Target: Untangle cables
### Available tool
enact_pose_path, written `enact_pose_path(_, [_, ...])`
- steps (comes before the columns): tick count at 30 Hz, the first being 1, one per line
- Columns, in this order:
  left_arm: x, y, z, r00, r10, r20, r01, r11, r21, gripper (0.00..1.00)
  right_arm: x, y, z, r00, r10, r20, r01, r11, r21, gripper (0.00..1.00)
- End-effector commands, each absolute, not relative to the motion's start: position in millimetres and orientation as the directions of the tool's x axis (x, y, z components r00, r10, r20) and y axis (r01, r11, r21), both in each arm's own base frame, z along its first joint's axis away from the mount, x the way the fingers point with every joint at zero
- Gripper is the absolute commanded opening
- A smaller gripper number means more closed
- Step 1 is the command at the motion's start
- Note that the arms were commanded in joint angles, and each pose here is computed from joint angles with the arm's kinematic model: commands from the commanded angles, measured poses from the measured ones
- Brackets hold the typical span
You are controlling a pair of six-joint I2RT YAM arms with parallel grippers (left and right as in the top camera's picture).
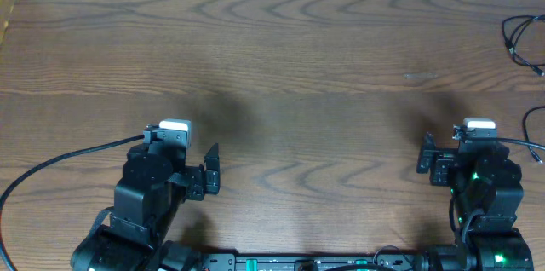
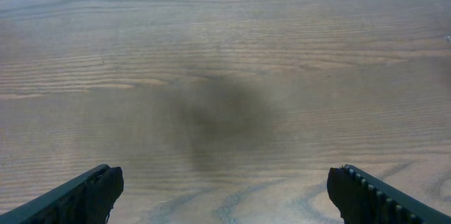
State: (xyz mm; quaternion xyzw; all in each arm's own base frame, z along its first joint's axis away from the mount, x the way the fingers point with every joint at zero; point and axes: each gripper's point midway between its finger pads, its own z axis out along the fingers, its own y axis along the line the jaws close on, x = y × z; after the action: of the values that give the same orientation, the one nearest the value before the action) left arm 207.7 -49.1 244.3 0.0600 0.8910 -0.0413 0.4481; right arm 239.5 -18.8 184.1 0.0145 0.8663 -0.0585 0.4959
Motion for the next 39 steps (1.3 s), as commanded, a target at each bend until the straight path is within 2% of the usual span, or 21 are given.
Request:
enact_pose_path(1, [208,-50,242,-0.595,0.072,-0.800,0.147,0.989,-0.020,0.98,237,-17,181,-0.520,-0.047,-0.853,0.067,0.993,-0.095,0.99])
enact_pose_path(9, [208,-50,242,-0.595,0.072,-0.800,0.147,0.989,-0.020,0.98,220,-17,156,-0.620,-0.049,-0.783,0.054,0.993,-0.105,0.99])
enact_pose_path(22, [207,-49,242,-0.597,0.073,-0.799,0.147,0.989,-0.020,0.98,175,-18,112,-0.800,-0.052,-0.598,0.025,0.993,-0.119,0.99])
enact_pose_path(30, [195,-40,228,-0.649,0.099,-0.755,0.132,0.991,0.017,0.98,167,-18,106,-0.823,-0.052,-0.566,0.020,0.992,-0.121,0.99])
enact_pose_path(39, [191,-15,222,-0.623,-0.020,-0.782,-0.002,1.000,-0.024,0.98,167,-18,106,-0.823,-0.052,-0.566,0.020,0.992,-0.121,0.99])
